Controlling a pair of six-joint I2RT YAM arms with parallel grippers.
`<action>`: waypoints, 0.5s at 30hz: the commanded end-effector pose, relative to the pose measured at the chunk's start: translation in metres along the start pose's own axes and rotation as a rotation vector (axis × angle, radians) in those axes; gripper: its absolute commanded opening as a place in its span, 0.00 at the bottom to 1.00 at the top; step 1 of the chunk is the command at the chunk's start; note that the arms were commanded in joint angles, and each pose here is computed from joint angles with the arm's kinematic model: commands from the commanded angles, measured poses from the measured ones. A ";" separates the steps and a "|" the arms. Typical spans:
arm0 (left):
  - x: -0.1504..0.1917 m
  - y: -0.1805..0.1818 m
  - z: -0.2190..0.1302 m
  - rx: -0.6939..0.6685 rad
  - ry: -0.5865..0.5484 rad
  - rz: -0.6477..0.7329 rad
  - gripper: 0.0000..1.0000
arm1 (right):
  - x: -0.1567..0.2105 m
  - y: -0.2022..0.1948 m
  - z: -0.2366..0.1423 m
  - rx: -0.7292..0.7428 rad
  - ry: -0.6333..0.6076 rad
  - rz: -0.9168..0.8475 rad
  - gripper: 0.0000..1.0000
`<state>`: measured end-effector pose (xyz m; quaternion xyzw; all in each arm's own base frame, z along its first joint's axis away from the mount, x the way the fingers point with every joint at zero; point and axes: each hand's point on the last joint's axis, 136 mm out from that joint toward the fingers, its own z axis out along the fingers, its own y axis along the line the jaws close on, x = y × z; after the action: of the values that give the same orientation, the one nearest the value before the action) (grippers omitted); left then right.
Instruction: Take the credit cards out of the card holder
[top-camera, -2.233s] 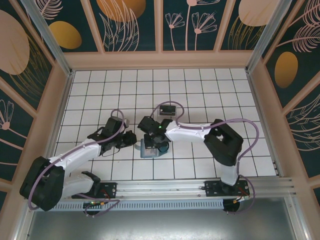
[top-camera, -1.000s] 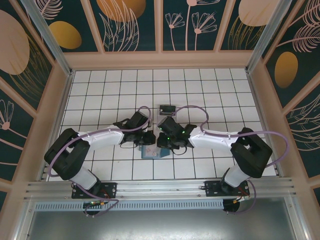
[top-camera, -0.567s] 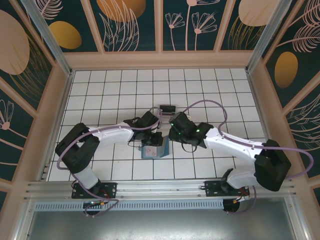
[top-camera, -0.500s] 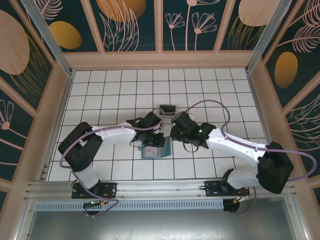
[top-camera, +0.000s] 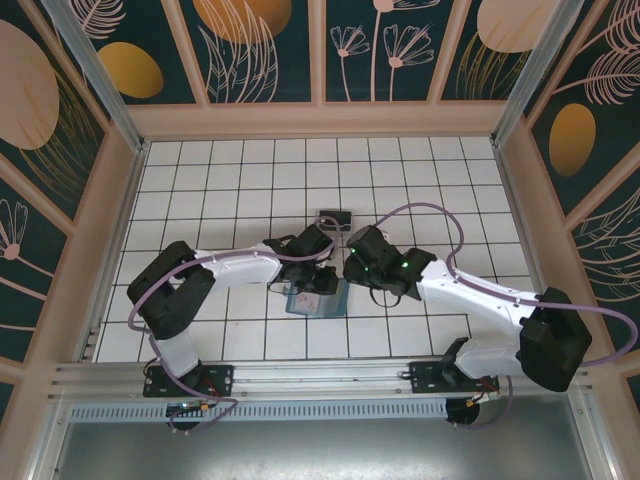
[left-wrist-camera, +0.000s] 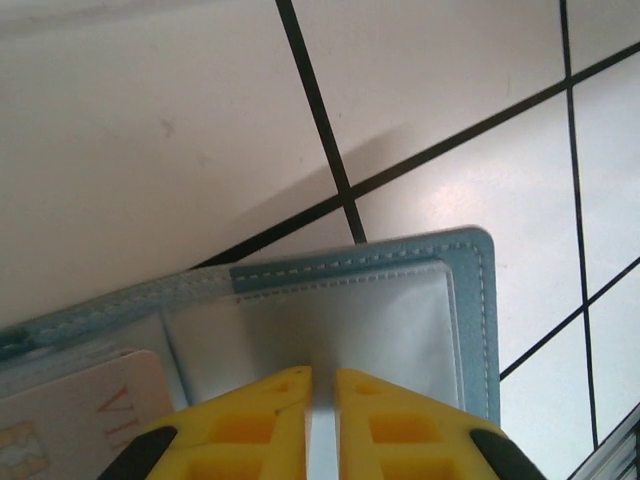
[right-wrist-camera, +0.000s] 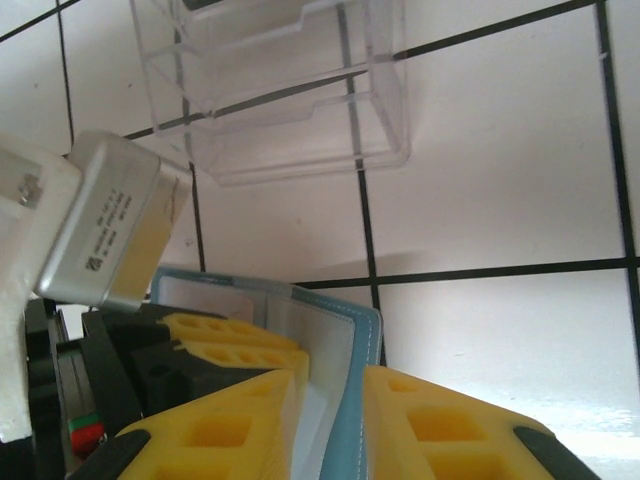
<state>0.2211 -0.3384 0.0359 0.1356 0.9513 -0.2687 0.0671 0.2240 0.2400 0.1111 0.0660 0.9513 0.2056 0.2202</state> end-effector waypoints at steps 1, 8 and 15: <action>-0.019 -0.007 -0.026 -0.020 -0.100 0.019 0.17 | 0.003 0.017 0.003 -0.075 0.029 -0.021 0.25; -0.021 0.021 -0.047 -0.048 -0.161 -0.022 0.17 | 0.016 0.047 0.013 -0.157 0.109 -0.032 0.26; -0.010 0.056 -0.056 -0.057 -0.175 -0.076 0.16 | 0.034 0.072 0.032 -0.203 0.210 -0.044 0.25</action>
<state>0.2459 -0.2736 0.0575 0.0684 0.9552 -0.2542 0.1356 0.2116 0.3021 0.0955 0.0122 0.9522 0.2690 0.1443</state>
